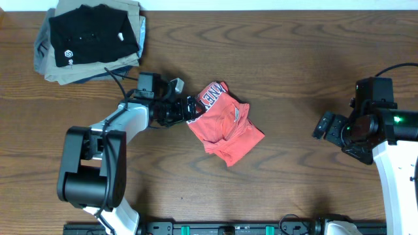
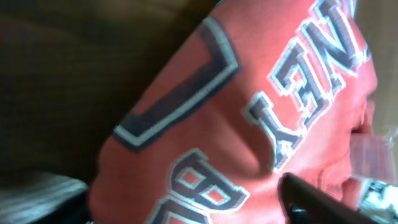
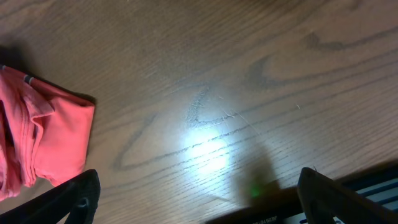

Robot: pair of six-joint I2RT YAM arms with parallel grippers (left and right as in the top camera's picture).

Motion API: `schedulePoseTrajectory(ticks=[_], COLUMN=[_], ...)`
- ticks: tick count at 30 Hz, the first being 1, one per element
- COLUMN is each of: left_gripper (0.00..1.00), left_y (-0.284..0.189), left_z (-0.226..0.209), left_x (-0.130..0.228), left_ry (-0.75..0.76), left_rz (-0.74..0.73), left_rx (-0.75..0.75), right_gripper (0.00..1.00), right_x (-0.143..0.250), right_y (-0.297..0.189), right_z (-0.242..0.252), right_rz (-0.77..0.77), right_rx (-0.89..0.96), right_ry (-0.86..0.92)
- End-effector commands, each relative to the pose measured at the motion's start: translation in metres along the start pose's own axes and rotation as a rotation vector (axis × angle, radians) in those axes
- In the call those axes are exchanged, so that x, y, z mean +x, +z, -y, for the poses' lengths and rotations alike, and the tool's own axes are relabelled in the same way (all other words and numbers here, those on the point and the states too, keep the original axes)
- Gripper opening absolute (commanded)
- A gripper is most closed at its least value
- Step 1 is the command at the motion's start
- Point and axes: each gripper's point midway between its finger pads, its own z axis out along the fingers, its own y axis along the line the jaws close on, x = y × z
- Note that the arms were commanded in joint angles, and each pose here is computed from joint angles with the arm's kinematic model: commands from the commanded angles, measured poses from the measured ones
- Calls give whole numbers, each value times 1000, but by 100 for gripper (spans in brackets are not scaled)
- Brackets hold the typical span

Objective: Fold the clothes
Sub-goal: 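Move the left gripper to the bundle's left edge and grasp it, then drag the orange bundle with the left gripper toward the clothes stack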

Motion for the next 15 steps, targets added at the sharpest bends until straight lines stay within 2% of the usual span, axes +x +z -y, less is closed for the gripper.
schedulePoseTrajectory(ticks=[1, 4, 8, 12, 15], left_gripper=[58, 36, 29, 9, 6], left_y=[16, 15, 11, -5, -19], left_z=[-40, -41, -60, -92, -109], left_x=[27, 26, 22, 17, 12], left_ry=[-61, -60, -100, -271, -342], left_rz=[-61, -59, -27, 33, 67], left_rx=[-145, -152, -253, -378, -401], right_gripper=[99, 99, 99, 99, 99], right_x=[-2, -2, -1, 1, 2], right_y=[-2, -2, -2, -2, -2], right_z=[0, 0, 1, 2, 2], right_rz=[5, 5, 0, -8, -10], right_rx=[-2, -2, 1, 4, 5], right_ry=[-16, -16, -16, -16, -16])
